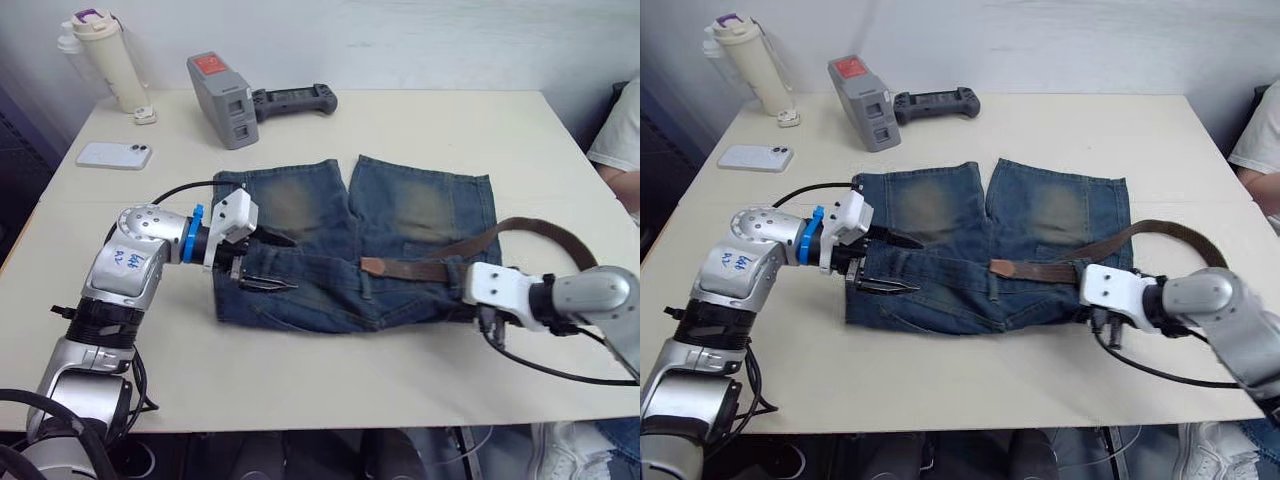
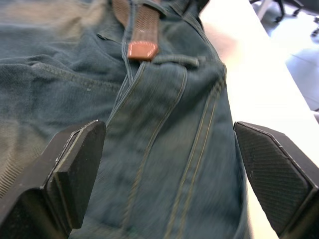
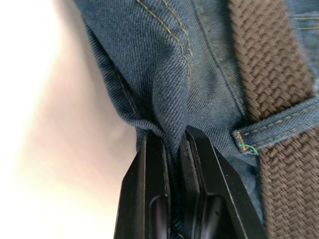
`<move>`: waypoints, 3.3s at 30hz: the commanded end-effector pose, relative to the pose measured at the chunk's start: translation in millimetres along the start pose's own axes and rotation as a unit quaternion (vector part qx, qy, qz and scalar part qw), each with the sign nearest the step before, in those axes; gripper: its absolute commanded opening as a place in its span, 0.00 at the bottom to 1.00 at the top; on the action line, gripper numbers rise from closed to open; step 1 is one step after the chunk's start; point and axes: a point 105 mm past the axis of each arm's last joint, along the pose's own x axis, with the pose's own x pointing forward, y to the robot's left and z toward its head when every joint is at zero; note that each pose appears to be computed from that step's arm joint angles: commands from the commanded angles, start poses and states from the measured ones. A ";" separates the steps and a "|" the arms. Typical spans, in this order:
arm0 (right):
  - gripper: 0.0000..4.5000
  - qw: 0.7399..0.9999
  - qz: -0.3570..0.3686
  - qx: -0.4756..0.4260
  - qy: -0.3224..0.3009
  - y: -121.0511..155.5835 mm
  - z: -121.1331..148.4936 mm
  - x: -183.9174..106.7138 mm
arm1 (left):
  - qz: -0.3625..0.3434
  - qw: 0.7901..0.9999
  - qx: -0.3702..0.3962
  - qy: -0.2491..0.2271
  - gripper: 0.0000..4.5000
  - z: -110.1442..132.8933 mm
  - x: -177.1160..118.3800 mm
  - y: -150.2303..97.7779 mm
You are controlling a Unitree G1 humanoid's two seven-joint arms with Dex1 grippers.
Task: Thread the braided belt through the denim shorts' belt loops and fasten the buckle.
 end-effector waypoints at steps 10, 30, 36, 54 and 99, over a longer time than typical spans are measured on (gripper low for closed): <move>0.20 0.996 -0.084 -0.038 -0.008 -38.6 -7.7 -40.1 | -0.063 0.997 0.016 -0.043 1.00 22.1 42.4 -15.8; 0.99 0.629 -0.163 0.653 -0.390 -14.5 55.2 -17.9 | -0.028 0.998 0.030 -0.042 1.00 33.6 64.8 -4.5; 0.99 0.464 -0.114 0.790 -0.384 3.4 55.9 -11.4 | -0.039 0.997 0.013 -0.068 1.00 45.1 64.4 -12.6; 0.99 0.372 -0.096 0.838 -0.387 -13.1 39.2 6.4 | 0.008 0.997 0.021 -0.068 1.00 51.1 61.1 -1.2; 0.01 0.292 -0.126 0.871 -0.374 -18.9 -7.6 88.5 | 0.043 0.997 0.043 -0.047 1.00 51.4 58.6 11.9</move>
